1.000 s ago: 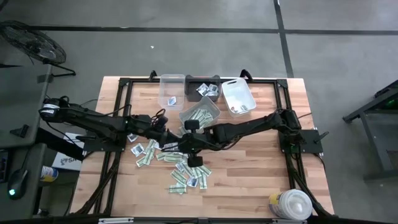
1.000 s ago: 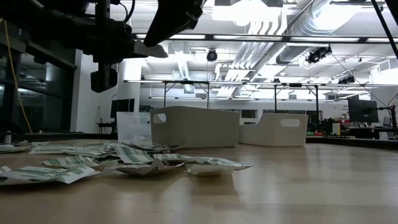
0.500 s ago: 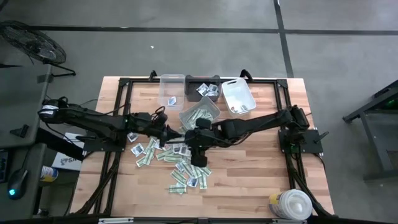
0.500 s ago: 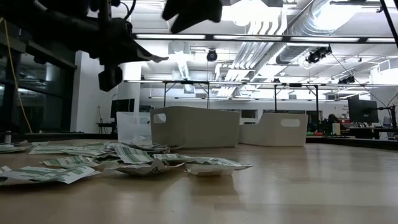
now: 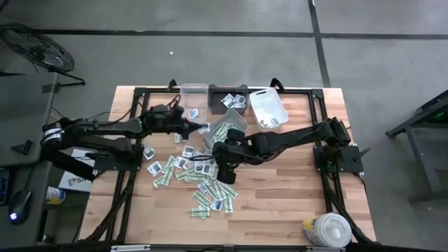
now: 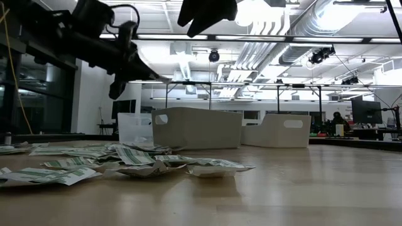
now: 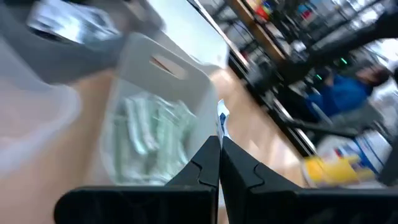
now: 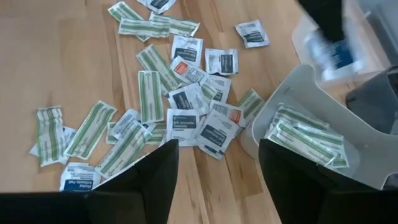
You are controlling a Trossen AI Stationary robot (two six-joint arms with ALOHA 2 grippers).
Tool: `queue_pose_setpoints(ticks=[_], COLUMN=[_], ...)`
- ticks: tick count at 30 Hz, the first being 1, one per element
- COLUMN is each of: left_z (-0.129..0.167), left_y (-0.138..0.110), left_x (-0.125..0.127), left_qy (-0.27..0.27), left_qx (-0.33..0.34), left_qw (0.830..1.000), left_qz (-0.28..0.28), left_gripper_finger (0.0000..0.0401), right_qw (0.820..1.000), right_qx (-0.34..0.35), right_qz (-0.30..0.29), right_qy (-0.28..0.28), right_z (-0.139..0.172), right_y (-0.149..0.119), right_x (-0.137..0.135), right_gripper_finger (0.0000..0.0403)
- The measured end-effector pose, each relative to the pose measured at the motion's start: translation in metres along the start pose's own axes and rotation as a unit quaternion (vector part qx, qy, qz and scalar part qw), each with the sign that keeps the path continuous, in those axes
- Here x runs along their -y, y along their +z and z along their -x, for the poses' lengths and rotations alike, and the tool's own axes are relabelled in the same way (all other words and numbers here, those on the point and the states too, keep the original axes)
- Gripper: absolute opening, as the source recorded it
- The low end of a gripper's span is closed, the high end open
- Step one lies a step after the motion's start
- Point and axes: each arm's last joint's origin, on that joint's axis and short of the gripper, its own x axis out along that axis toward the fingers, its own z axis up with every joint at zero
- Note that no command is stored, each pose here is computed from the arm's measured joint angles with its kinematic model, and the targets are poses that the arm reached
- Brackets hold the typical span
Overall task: Pick & Place First Aid Supplies
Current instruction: Put the alcohol pad into the transparent bin
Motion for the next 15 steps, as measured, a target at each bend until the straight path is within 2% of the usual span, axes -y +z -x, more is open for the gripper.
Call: queue_pose_setpoints(ticks=[6, 11, 15], left_z=[0.005, 0.011, 0.015], left_y=[0.013, 0.016, 0.021], left_x=[-0.023, -0.040, -0.049], left_qy=[0.082, 0.159, 0.191], left_qx=[0.039, 0.055, 0.079], left_qw=[0.995, 0.983, 0.974], left_qz=[0.029, 0.072, 0.090], left_gripper_finger=[0.0000, 0.0000, 0.0000], right_qw=[1.000, 1.000, 1.000], right_qx=[0.001, 0.001, 0.000], right_qz=[0.000, 0.010, 0.016], right_qy=[-0.006, -0.007, -0.011], right_z=[0.000, 0.000, 0.000], right_y=[0.000, 0.000, 0.000], right_x=[0.001, 0.001, 0.001], right_gripper_finger=[0.0214, 0.0214, 0.0214])
